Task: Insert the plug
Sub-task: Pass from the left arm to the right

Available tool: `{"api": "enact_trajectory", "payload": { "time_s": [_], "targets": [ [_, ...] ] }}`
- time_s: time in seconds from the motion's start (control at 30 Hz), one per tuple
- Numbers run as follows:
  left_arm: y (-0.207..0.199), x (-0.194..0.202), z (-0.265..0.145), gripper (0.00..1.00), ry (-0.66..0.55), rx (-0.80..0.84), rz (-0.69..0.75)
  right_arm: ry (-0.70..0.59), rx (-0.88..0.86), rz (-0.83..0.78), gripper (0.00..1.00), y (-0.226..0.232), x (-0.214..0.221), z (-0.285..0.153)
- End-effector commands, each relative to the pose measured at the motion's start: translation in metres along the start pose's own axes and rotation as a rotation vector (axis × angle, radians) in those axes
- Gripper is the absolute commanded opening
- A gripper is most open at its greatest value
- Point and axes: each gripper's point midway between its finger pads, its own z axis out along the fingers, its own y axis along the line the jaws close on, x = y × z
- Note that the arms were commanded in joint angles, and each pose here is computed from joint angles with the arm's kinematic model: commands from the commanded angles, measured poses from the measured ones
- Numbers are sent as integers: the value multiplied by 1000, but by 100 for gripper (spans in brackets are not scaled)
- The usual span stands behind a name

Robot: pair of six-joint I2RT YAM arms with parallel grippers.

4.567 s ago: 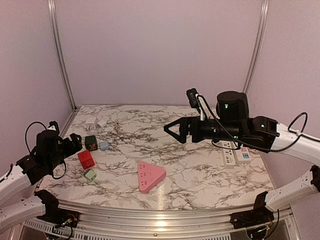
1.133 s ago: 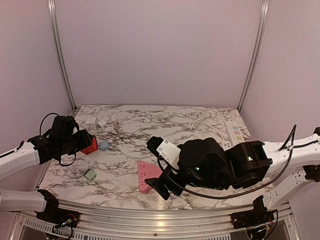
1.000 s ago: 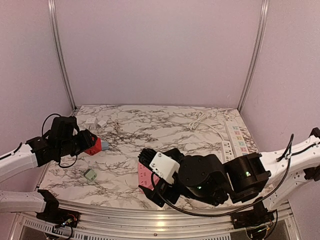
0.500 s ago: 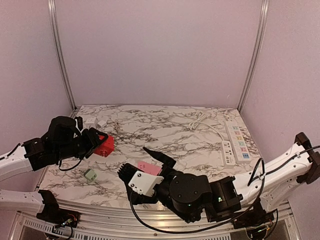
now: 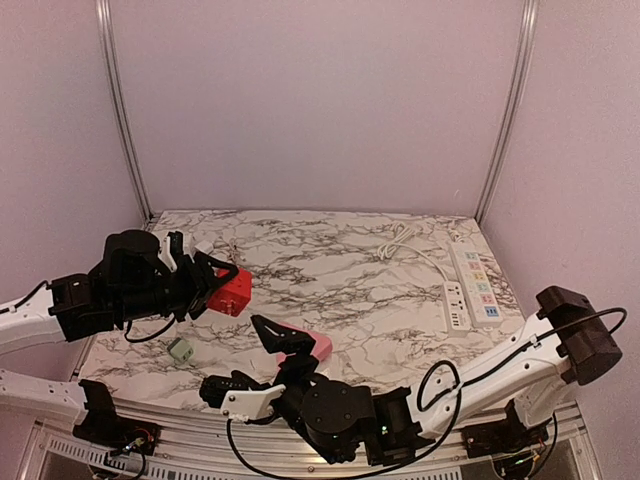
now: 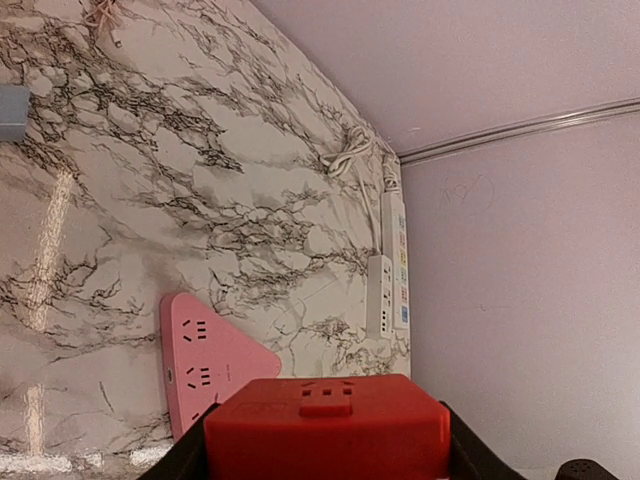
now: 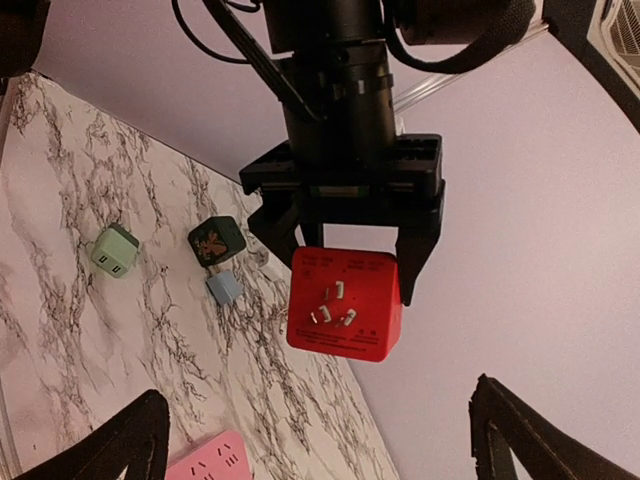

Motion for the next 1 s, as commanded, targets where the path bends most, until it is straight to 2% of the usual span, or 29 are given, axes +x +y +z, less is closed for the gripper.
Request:
{"api": "enact_trajectory", "payload": {
  "time_s": [0.0, 0.3, 0.6, 0.97],
  "targets": [
    [-49, -4, -17, 30, -3, 162, -48, -23, 111, 10, 99, -32, -23, 5],
    [-66, 7, -25, 30, 19, 224, -62, 26, 165, -55, 98, -26, -22, 20],
    [-74, 13, -33, 30, 33, 263, -68, 137, 325, -59, 98, -51, -2, 32],
    [-72, 19, -35, 30, 44, 278, -77, 178, 410, -77, 98, -61, 3, 40]
  ]
}}
